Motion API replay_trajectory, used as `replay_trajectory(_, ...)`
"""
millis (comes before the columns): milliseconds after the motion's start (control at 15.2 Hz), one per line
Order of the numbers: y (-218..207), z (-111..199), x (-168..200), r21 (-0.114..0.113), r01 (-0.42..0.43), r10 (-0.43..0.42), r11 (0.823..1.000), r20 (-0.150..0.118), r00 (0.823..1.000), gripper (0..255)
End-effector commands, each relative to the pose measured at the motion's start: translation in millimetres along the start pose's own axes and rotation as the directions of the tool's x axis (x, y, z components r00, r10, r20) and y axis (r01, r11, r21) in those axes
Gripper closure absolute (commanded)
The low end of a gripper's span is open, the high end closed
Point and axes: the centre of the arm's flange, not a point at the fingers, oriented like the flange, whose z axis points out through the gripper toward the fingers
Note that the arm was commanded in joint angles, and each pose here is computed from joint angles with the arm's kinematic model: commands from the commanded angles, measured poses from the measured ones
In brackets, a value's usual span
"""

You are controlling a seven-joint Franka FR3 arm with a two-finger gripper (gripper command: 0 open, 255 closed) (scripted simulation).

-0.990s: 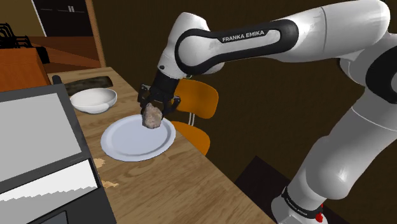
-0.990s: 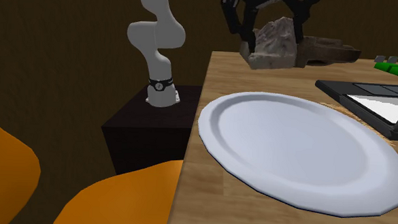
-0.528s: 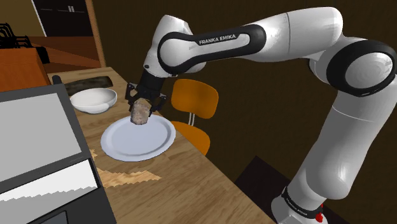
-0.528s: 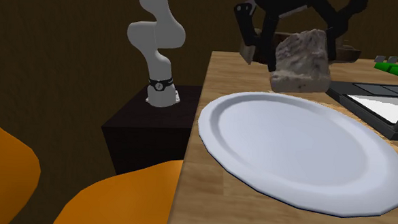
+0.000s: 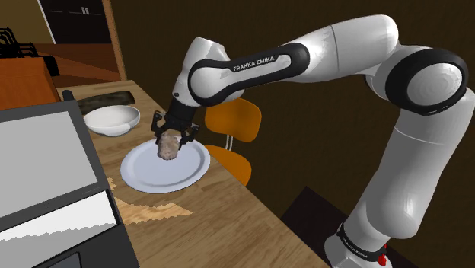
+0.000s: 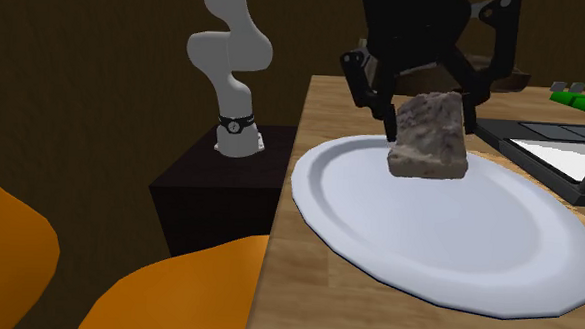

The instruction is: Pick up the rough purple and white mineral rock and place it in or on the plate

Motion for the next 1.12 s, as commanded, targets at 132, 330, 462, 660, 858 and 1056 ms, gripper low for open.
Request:
replay_trajectory(132,8.7,20.1,1.3,0.001,0.000,0.000,1.000,-0.001,1.000,255)
replay_trajectory(330,10.9,25.2,1.5,0.001,0.000,0.000,1.000,-0.001,1.000,255)
replay_trajectory(462,10.9,25.2,1.5,0.001,0.000,0.000,1.000,-0.001,1.000,255)
replay_trajectory(660,10.9,25.2,1.5,0.001,0.000,0.000,1.000,-0.001,1.000,255)
replay_trajectory(858,10.9,25.2,1.5,0.001,0.000,0.000,1.000,-0.001,1.000,0)
replay_trajectory(1056,10.8,25.2,1.5,0.001,0.000,0.000,1.000,-0.001,1.000,0)
